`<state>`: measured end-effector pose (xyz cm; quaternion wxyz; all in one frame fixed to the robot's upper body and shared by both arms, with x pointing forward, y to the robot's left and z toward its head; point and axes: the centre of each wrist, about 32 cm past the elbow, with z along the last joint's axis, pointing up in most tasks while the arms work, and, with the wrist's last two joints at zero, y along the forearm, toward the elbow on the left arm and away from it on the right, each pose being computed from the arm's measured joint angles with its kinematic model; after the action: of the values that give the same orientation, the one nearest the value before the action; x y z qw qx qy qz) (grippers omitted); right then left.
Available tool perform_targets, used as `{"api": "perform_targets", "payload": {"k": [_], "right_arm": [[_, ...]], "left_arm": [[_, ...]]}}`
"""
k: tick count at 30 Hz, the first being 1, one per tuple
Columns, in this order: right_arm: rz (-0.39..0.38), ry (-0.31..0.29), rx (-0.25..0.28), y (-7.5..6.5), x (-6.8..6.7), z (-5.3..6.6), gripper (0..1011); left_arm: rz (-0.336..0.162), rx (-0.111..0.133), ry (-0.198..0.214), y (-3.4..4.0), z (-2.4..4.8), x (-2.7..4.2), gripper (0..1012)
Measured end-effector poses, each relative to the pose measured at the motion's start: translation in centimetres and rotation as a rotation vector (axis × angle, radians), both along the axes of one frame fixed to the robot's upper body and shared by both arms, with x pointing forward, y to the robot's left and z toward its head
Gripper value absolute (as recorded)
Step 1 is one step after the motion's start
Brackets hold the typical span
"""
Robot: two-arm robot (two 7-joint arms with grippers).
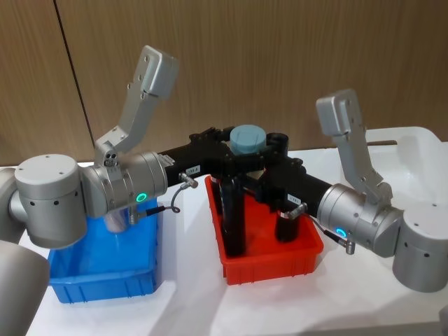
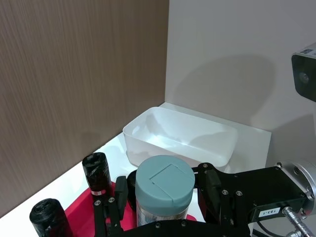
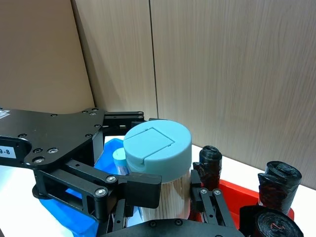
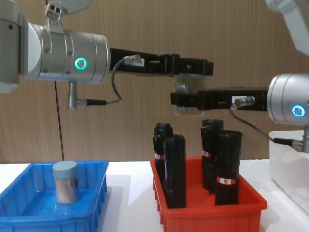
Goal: Pick the cotton swabs from the blue box and place them into the white box.
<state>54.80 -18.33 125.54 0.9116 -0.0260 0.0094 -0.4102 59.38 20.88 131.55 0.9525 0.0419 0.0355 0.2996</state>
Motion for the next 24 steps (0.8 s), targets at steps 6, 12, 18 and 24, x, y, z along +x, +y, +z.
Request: {"api": "perform_targets", "payload": {"k": [6,12,18,24], "right_arm": [[-0.005,0.001,0.002,0.0,0.0,-0.1,639],[-0.018,0.002,0.002,-0.1,0.1,-0.2,639],[-0.057,0.009,-0.004,-0.6,0.2,-0.6,639],[-0.114,0.015,-0.013,-1.4,0.4,-1.2,639]], "left_arm": [[0.000,0.000,0.000,0.02,0.02,0.01,999],[0.001,0.000,-0.001,0.02,0.02,0.01,1000],[0.001,0.000,-0.001,0.02,0.03,0.01,1000],[0.001,0.000,-0.001,0.02,0.03,0.01,1000]]}}
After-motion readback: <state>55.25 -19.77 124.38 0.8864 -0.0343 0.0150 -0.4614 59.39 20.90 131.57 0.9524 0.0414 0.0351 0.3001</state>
